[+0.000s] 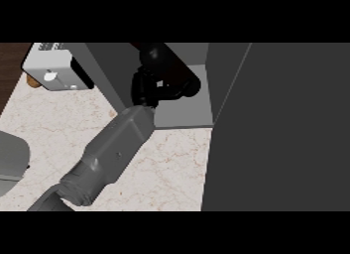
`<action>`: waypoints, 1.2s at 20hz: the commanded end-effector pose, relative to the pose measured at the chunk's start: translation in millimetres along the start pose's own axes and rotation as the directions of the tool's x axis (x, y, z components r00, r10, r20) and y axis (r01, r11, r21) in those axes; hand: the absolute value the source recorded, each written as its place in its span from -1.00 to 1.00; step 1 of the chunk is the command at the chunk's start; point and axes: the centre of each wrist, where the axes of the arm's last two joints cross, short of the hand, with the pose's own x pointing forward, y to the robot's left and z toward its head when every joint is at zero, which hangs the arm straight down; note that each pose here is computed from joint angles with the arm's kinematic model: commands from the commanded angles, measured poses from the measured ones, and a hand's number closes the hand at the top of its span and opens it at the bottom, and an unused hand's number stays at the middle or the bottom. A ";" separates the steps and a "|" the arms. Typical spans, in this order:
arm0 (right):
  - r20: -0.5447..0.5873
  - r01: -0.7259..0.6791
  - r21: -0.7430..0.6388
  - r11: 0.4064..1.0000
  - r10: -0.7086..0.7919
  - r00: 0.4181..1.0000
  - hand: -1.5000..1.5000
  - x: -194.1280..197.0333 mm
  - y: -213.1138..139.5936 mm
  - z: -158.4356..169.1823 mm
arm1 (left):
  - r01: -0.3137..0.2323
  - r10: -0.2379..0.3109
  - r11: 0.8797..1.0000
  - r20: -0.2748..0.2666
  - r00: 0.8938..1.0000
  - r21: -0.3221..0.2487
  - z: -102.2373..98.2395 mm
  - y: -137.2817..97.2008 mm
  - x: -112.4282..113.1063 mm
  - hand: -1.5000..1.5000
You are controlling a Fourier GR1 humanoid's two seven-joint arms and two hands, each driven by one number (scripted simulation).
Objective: Pick up the wine, place it into the cabinet and close the cabinet
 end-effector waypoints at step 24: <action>0.018 0.038 0.072 0.997 -0.039 0.999 -1.00 -9.2 5.0 -19.1 | 0.016 -0.016 1.000 -0.048 0.999 0.007 16.5 5.2 -17.3 1.00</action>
